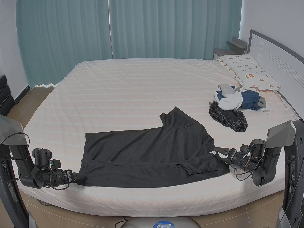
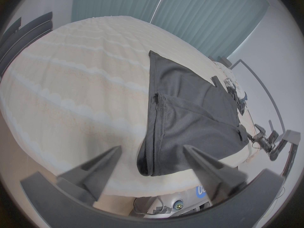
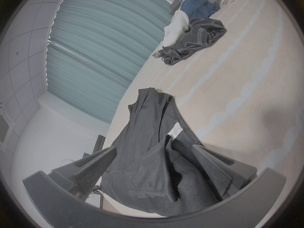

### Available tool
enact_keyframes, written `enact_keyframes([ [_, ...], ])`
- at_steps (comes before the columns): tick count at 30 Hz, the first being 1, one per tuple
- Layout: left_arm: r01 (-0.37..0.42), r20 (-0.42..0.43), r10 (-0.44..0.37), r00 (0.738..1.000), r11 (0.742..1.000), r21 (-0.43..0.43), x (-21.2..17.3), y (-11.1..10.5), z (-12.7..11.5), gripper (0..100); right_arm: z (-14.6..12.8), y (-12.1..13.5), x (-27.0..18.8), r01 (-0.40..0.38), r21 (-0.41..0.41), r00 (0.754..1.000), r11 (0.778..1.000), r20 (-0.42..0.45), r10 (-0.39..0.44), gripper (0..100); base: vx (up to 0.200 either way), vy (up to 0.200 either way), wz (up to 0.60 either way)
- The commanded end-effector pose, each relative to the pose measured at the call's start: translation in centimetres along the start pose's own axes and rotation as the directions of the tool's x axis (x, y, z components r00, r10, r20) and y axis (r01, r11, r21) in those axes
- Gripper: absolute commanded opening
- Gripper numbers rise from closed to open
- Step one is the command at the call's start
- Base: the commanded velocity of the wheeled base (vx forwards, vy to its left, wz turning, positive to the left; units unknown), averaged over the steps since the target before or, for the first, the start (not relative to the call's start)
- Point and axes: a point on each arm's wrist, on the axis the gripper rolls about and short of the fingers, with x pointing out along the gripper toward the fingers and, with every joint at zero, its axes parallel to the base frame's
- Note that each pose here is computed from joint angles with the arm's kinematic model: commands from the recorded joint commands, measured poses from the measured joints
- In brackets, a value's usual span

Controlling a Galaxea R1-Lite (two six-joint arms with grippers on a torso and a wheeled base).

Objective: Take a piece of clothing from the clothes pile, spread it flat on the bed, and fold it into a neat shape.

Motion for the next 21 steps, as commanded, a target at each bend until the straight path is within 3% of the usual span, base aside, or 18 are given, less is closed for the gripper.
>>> enact_keyframes([
  [1, 0.006, 0.033, -0.005, 0.999, 1.0, -0.02, -0.1, -0.1, 0.8, 100, 0.4, 0.2, -0.1, -0.01, -0.008, 1.0, 1.0, 0.019, 0.011, 100, 0.0, 0.0, 0.0],
  [9, 0.042, 0.118, -0.023, 0.993, 0.987, -0.155, -0.7, -0.6, 2.9, 100, 1.8, -0.2, -0.9, -0.004, -0.001, 0.998, 1.0, 0.066, 0.004, 100, 0.0, 0.0, 0.0],
  [18, 0.043, 0.121, -0.024, 0.992, 0.986, -0.161, -0.4, -0.5, 3.0, 100, 2.3, -0.5, -1.3, 0.004, 0.005, 0.997, 1.0, 0.081, -0.004, 100, 0.2, 0.0, 0.0],
  [21, 0.038, 0.137, -0.016, 0.991, 0.986, -0.163, -0.2, -0.4, 3.5, 100, 2.2, -0.5, -1.2, 0.004, 0.006, 0.997, 1.0, 0.078, -0.004, 100, 0.0, 0.0, 0.0],
])
